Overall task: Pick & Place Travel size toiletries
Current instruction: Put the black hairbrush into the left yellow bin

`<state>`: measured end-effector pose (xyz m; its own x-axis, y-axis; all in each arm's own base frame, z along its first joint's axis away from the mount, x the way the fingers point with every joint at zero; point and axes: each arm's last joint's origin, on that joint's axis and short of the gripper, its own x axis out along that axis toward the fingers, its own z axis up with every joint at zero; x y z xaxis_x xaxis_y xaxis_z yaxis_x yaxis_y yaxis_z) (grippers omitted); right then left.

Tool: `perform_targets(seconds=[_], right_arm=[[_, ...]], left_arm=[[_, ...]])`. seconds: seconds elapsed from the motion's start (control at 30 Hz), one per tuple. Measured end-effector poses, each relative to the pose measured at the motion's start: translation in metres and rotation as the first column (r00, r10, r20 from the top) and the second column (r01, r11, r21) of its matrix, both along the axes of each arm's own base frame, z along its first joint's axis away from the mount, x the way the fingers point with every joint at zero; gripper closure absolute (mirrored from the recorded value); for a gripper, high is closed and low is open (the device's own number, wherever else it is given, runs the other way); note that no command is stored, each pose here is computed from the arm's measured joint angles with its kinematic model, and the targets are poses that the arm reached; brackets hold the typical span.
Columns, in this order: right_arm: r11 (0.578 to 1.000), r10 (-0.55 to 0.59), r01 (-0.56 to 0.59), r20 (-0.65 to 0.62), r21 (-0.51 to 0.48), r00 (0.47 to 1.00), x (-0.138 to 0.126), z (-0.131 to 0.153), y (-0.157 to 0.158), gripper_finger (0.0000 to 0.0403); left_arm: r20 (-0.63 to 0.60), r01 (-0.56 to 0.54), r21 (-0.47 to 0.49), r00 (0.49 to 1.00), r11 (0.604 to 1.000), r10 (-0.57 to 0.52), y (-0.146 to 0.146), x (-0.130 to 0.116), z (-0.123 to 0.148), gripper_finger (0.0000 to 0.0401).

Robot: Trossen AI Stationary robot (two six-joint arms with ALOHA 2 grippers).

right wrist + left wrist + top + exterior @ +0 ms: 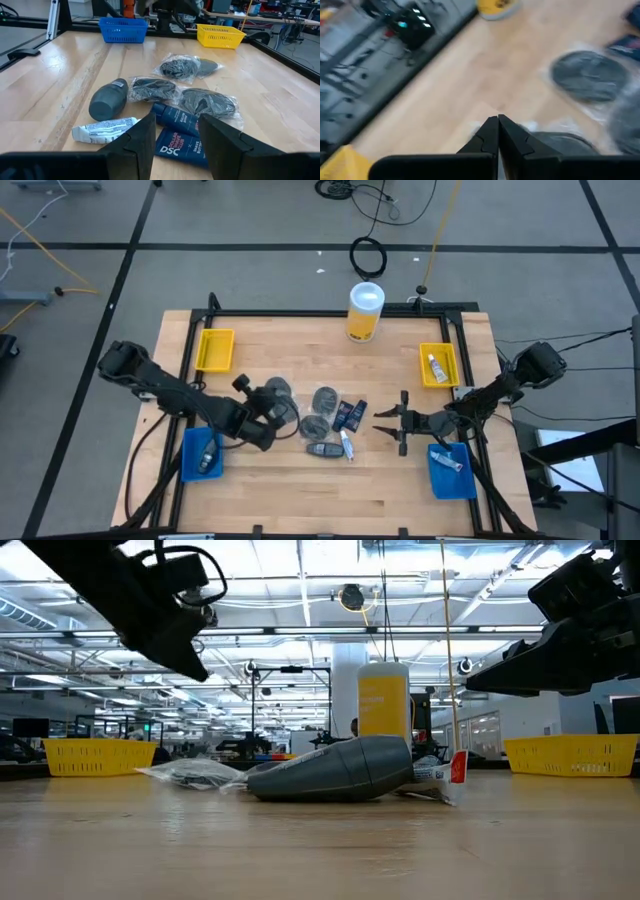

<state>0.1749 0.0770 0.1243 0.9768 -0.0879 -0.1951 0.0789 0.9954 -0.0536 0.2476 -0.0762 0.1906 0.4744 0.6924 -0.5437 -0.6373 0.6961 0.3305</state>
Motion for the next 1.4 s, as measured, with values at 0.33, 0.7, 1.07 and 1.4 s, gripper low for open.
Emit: perform_targets(seconds=[0.33, 0.7, 1.07, 1.4], right_arm=[[1.000, -0.004, 0.004, -0.003, 0.015, 1.000, 0.000, 0.000, 0.000, 0.0264], [1.000, -0.004, 0.004, -0.009, 0.012, 1.000, 0.000, -0.001, 0.000, 0.0264], [1.000, -0.004, 0.004, -0.008, 0.013, 1.000, 0.000, -0.001, 0.000, 0.0264], [1.000, -0.003, 0.004, -0.008, 0.010, 1.000, 0.000, -0.001, 0.000, 0.0264]], left_arm=[[-0.101, -0.011, -0.270, 0.995, 0.963, -0.017, 0.014, 0.010, -0.014, 0.0330], [-0.114, -0.192, -0.454, 0.981, 0.870, 0.157, 0.030, -0.009, -0.048, 0.0104], [0.088, -0.012, -0.593, 0.993, 0.805, 0.080, 0.031, -0.016, -0.079, 0.0216], [0.168, 0.133, -0.558, 0.985, 0.819, -0.045, 0.029, -0.010, -0.073, 0.0393]])
